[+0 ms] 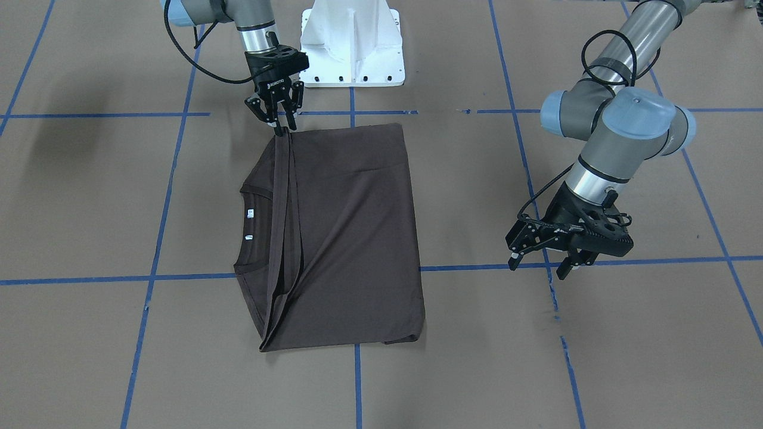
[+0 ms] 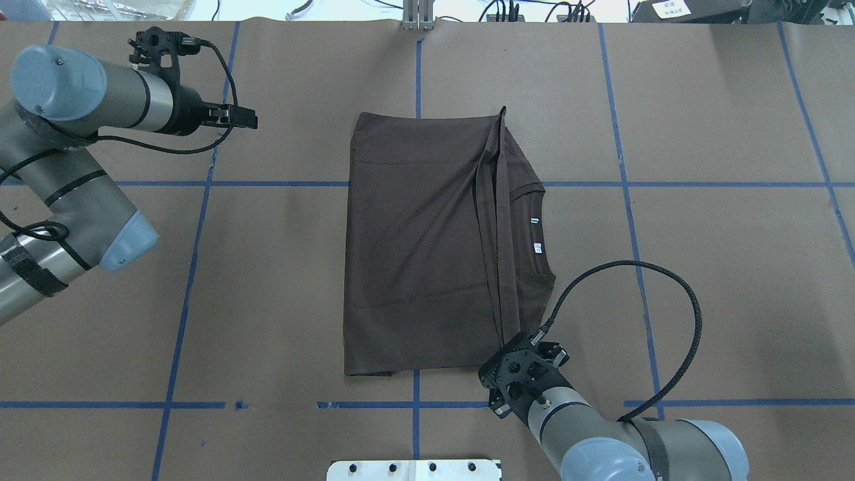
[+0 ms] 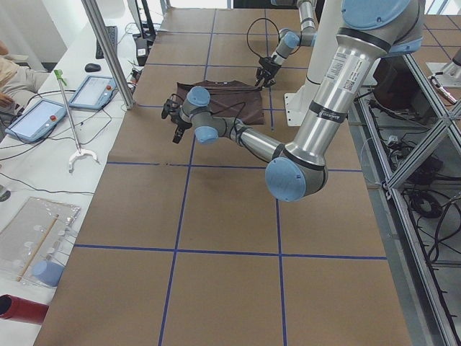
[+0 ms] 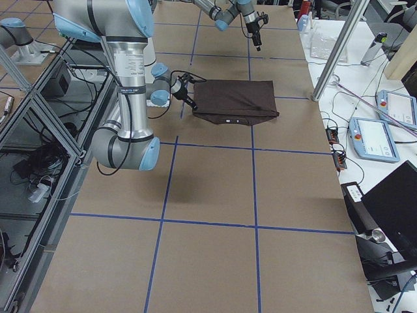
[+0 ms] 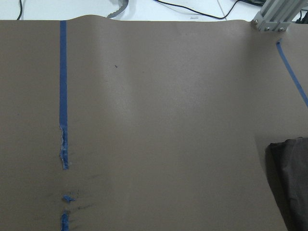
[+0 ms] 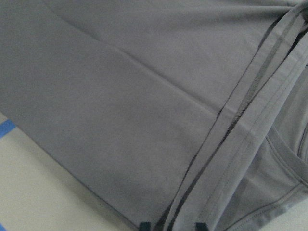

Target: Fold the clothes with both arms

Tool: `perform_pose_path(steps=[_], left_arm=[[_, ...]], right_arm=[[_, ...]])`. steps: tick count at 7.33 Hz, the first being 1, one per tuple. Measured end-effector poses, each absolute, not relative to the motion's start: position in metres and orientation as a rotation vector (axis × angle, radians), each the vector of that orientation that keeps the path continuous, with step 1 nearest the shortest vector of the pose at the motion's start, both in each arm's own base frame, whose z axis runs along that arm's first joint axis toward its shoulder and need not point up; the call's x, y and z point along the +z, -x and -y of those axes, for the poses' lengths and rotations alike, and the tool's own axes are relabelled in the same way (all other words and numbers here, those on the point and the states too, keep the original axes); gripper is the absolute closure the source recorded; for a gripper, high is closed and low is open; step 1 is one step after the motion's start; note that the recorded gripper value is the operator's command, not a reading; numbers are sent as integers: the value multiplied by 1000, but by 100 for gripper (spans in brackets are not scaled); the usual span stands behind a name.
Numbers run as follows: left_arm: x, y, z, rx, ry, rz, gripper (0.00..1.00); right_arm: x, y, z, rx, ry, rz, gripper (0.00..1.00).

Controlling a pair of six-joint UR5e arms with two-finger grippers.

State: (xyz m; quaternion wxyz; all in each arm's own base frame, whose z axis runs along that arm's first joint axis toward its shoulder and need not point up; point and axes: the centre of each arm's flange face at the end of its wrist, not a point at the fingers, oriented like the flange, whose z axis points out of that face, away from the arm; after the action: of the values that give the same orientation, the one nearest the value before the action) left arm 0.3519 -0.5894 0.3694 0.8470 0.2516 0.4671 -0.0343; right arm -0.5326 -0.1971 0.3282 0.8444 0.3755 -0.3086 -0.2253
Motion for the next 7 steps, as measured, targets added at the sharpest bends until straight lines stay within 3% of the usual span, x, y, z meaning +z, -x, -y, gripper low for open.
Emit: perform_pose_path(steps=[5, 7], left_arm=[[369, -352, 589, -73, -532, -985, 0], [369, -352, 589, -73, -532, -985, 0]], right_arm=[[332, 518, 207, -403, -787, 656, 100], [356, 507, 202, -189, -682, 712, 100]])
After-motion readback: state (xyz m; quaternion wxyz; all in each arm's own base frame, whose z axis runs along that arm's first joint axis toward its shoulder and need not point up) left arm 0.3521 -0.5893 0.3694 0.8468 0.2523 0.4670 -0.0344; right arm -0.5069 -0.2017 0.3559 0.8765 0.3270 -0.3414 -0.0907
